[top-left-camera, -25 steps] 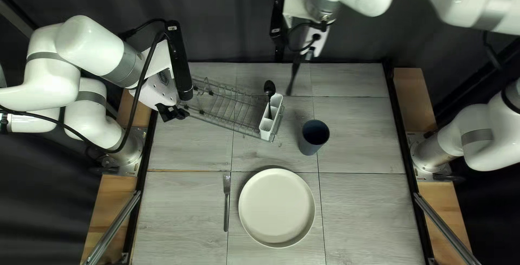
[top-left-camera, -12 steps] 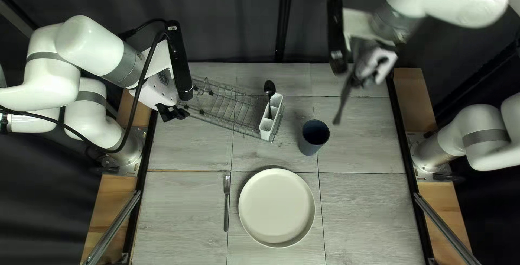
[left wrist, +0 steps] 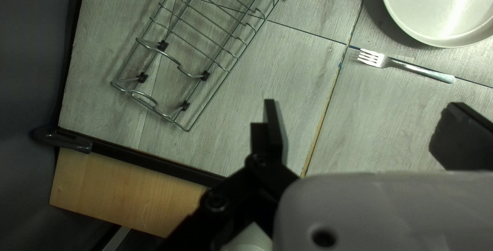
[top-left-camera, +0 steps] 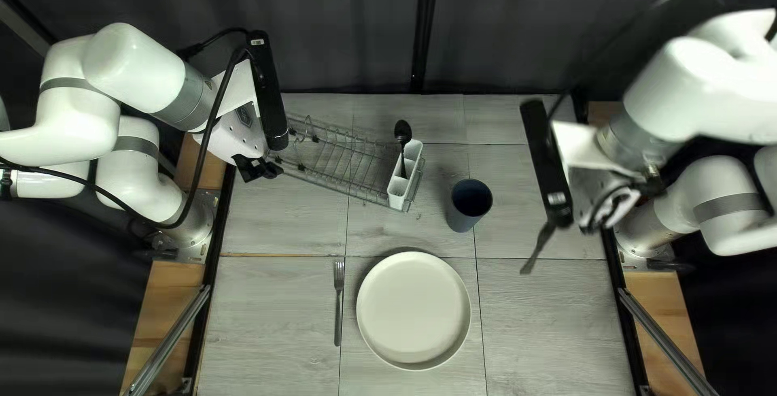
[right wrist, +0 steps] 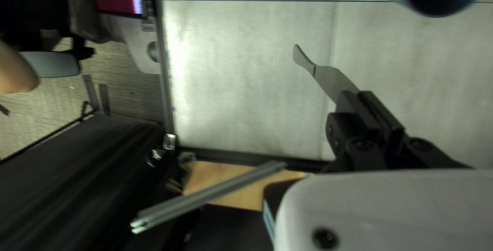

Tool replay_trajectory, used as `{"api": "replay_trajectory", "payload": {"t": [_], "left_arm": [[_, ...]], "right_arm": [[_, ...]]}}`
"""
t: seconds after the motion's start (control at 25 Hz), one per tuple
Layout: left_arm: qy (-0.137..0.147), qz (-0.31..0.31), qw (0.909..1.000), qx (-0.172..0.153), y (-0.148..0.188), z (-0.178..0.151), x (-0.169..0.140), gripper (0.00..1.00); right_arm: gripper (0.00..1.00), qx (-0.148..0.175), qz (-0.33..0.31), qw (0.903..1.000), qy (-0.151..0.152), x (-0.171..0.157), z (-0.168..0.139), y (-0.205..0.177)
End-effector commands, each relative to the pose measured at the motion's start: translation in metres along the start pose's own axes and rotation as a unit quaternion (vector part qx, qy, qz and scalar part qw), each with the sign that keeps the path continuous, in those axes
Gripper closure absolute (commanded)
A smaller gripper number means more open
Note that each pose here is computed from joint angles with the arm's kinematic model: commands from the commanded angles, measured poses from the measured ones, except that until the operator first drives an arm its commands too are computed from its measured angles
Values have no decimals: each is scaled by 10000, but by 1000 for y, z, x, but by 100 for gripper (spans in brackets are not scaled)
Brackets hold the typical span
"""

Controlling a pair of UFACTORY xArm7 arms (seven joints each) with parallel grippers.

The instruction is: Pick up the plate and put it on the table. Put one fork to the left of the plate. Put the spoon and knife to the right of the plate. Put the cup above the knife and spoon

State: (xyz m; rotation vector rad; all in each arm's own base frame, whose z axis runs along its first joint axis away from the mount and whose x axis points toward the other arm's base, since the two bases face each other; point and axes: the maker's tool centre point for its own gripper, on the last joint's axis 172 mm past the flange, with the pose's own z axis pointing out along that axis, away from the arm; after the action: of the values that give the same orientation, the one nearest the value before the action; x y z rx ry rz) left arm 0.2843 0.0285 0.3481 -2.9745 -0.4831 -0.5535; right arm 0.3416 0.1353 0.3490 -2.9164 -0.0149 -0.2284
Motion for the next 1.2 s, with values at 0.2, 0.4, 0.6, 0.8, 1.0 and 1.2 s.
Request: {"api": "replay_trajectory", "payload": {"t": [0.2, 0.4, 0.6, 0.8, 1.0, 1.2], "left_arm": [[0, 0, 10000, 0, 0, 0, 0, 0], [0, 0, 10000, 0, 0, 0, 0, 0], [0, 0, 10000, 0, 0, 0, 0, 0], [0, 0, 10000, 0, 0, 0, 0, 0], [0, 0, 10000, 0, 0, 0, 0, 0], [0, 0, 10000, 0, 0, 0, 0, 0]], "right_arm": [[100, 46, -35, 10000, 5, -1, 9, -15], [100, 66, -156, 9999, 0, 0, 15, -19], [100, 633, -38, 9980, 50, 3, 32, -36], [100, 1148, 108, 9932, 167, 5, 53, -43], [100, 1547, 166, 9874, 296, 4, 76, -46], [100, 1824, 188, 9824, 360, 2, 110, -42]]}}
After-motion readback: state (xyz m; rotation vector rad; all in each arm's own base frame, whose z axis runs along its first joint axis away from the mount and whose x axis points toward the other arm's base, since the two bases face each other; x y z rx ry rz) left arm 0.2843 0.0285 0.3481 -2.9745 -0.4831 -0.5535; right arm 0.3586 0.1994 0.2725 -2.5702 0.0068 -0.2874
